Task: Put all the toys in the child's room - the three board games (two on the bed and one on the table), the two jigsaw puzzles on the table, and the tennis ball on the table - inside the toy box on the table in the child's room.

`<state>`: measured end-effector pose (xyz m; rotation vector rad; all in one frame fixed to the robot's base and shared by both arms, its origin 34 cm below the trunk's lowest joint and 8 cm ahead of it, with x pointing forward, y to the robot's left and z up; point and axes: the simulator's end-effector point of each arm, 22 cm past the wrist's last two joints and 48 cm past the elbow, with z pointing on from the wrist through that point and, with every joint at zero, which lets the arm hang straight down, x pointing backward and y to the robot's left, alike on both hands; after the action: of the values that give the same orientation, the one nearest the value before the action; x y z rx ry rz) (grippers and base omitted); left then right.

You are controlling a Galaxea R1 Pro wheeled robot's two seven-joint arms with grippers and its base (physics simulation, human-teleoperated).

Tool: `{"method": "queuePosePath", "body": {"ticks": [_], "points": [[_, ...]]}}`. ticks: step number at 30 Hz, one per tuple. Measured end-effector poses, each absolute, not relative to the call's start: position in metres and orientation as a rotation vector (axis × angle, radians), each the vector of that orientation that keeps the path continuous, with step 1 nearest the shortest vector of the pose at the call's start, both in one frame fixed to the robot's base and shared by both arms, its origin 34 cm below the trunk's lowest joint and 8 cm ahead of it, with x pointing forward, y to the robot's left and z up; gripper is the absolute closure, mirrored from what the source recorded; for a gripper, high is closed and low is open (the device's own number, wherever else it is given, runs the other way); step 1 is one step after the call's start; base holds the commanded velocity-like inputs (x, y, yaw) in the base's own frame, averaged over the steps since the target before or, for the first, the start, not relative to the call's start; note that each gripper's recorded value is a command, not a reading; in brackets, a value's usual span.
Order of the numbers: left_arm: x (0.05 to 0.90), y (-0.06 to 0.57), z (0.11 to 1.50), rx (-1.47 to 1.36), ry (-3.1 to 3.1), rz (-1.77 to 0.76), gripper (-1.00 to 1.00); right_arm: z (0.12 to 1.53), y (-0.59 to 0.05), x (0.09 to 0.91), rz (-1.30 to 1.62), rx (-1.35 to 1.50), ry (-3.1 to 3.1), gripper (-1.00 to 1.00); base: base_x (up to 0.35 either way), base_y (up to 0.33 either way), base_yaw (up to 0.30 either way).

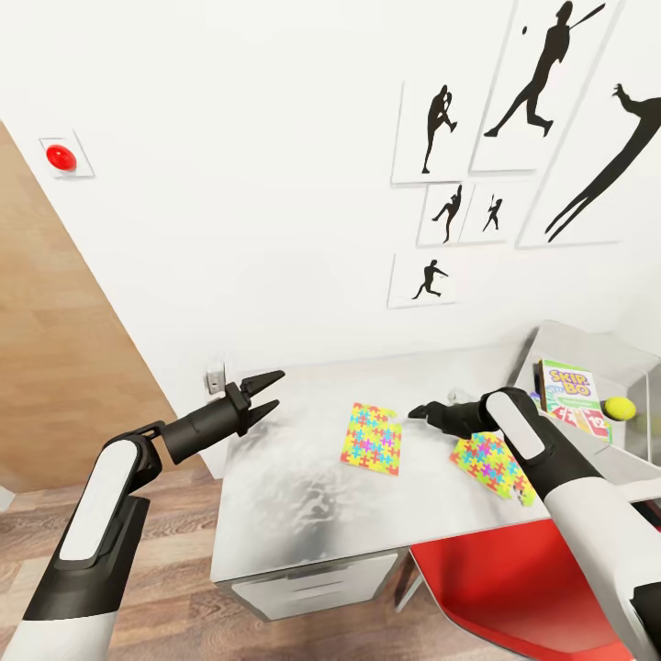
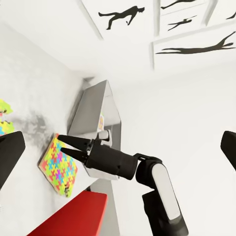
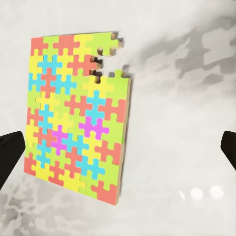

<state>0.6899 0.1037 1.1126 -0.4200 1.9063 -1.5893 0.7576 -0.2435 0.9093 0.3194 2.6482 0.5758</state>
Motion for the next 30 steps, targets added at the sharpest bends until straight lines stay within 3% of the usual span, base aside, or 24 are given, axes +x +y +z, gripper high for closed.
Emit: {"method": "queuePosePath", "body": {"ticks": [17,30], "points": [[0.691,0.104,1.112,-0.426,1.903,-1.588,-1.0,0.895,-0.241,0.766,0.563,0.391,2.603,-1.0,0.0,0.0,0.0],[0.691,0.106,1.112,-0.429,1.9,-1.586,-1.0,0.887,-0.212,0.762,0.604,0.292,2.595,-1.0,0.0,0.0,0.0]]}}
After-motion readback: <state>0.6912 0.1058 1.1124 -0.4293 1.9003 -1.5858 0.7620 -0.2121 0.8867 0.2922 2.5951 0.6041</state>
